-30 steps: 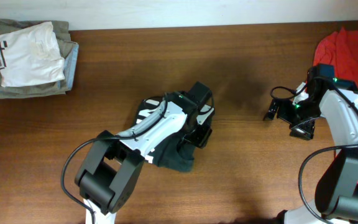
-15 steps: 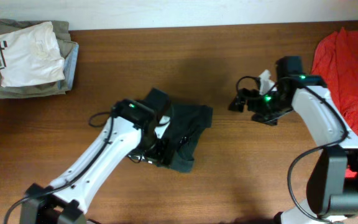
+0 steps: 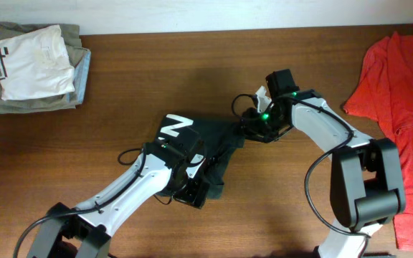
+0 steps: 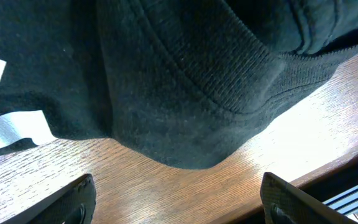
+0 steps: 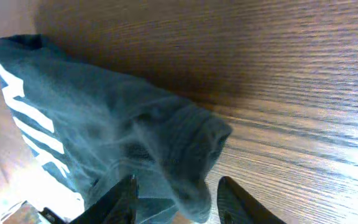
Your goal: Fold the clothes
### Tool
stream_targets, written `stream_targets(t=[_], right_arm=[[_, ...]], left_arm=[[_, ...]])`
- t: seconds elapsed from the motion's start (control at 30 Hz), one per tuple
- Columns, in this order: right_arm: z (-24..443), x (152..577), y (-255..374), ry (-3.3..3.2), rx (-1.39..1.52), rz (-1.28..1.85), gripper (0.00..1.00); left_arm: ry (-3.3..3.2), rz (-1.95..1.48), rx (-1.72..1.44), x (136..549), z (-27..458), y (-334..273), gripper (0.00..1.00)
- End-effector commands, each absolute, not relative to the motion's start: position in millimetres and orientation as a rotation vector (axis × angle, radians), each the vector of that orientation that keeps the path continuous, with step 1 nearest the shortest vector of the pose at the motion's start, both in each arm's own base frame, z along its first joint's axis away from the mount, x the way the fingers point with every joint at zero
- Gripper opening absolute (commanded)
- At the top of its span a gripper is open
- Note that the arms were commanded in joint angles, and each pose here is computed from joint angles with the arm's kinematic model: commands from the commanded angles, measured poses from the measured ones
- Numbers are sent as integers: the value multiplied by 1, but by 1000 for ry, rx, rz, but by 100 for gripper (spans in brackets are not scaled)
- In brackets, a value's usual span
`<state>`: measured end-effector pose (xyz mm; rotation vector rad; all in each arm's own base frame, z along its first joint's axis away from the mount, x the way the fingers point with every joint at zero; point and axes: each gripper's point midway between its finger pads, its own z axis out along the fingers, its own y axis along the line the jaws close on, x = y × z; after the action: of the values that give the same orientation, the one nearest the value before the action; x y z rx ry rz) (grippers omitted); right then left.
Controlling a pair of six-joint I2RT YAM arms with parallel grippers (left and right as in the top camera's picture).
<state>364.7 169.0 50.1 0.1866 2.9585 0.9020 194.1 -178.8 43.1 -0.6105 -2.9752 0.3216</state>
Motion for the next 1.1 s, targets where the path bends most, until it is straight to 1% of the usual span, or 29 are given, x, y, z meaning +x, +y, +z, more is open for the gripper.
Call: stream_targets(t=[0.0,0.03,0.07,0.1,0.13,0.2,0.23,0.27,0.3,0.33,0.37,0.43,0.5,0.53,0.63,0.67,0.7,0.77,0.8,0.87,0.9,0.93,1.0,1.03,1.07], right_arm=[[36,367,165,2988,208,847,46],[30,366,165,3001,215,846,36],[26,366,165,3009,219,845,17],[26,367,164,3004,221,844,4],[29,372,160,2989,238,842,4],[38,389,125,2967,345,779,4],[40,393,113,2955,360,774,4],[35,394,92,2961,380,701,4],[27,389,69,2995,431,538,32],[25,386,64,3014,413,491,85],[25,382,60,3032,416,458,99],[42,375,32,3089,487,270,99],[87,364,25,3136,570,349,99],[112,353,31,3164,482,412,99],[145,318,52,3173,355,436,99],[155,291,72,3170,240,437,99],[154,273,86,3166,193,447,99],[139,245,125,3139,109,589,99],[118,237,140,3141,110,622,99],[83,231,157,3154,203,634,99],[64,228,168,3141,176,660,100],[58,227,176,3122,136,689,98],[52,230,189,3072,58,734,91],[50,229,194,3063,28,740,77],[48,231,200,3045,-6,737,58]], left_arm=[[-2956,327,-607,188,42,-178,85],[-2956,326,-607,188,42,-178,86],[-2956,326,-607,188,42,-178,86],[-2955,327,-606,187,42,-178,86],[-2956,326,-606,187,42,-178,86],[-2955,327,-606,187,42,-178,86],[-2956,326,-607,188,42,-178,86],[-2956,327,-607,188,42,-178,86],[-2956,327,-607,188,42,-178,86],[-2956,327,-607,188,42,-178,86],[-2958,328,-608,188,42,-178,86],[-2969,318,-606,191,43,-178,86],[-3062,245,-438,215,50,-163,86],[-3107,261,-262,234,56,-150,86],[-3139,269,55,260,58,-105,86],[-3141,269,204,269,58,-80,86],[-3138,274,281,272,58,-67,86],[-3138,299,332,276,58,-61,86],[-3141,301,331,277,58,-61,86],[-3138,299,331,276,58,-61,86],[-3135,298,331,275,58,-61,87],[-3132,297,331,274,58,-61,87],[-3133,296,331,274,58,-61,87],[-3133,296,331,274,58,-61,87],[-3133,296,331,274,58,-61,87]])
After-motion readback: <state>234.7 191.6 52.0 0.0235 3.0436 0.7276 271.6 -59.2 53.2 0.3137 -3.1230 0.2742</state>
